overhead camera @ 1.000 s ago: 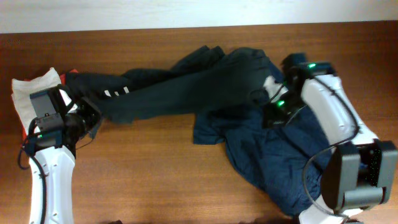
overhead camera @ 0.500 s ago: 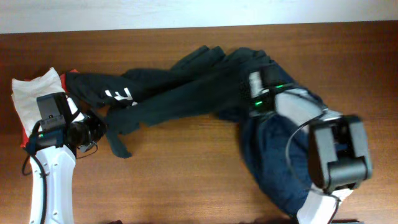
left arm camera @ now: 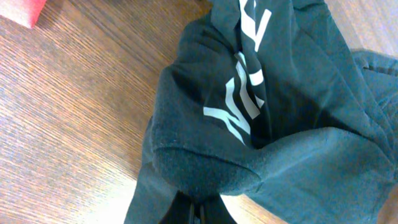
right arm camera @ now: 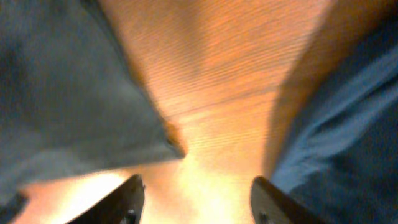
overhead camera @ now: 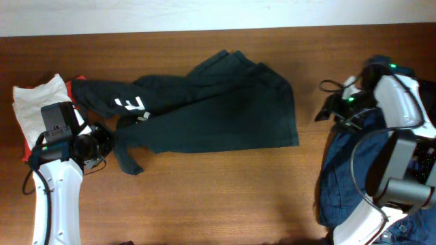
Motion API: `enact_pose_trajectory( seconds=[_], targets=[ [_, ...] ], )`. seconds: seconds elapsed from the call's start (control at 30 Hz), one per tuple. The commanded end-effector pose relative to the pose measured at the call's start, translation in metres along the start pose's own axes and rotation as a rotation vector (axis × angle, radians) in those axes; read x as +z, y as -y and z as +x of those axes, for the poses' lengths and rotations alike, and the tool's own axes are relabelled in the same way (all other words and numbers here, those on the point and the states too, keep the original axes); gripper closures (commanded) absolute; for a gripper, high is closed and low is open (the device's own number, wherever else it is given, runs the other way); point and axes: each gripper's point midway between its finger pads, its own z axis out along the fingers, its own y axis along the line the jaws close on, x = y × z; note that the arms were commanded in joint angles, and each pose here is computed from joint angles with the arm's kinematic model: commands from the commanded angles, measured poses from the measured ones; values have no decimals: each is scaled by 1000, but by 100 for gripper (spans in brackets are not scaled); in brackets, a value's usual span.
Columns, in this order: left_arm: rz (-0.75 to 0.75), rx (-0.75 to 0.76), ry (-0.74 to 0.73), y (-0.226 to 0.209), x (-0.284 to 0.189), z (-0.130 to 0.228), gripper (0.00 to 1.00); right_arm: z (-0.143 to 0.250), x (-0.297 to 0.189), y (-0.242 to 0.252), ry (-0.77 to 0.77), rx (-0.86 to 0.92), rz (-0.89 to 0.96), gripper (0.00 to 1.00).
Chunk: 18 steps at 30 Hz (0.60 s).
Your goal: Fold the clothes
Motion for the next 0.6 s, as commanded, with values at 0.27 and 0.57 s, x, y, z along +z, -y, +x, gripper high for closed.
enact_pose_trajectory(
  seconds=[0.27, 0.57],
  targets=[
    [-13, 35, 18, -2, -2, -5, 99, 48, 98, -17, -45, 53, 96, 38],
    [-13, 34, 16, -2, -2, -5, 99, 37, 108, -31, 27, -22, 95, 80]
  ],
)
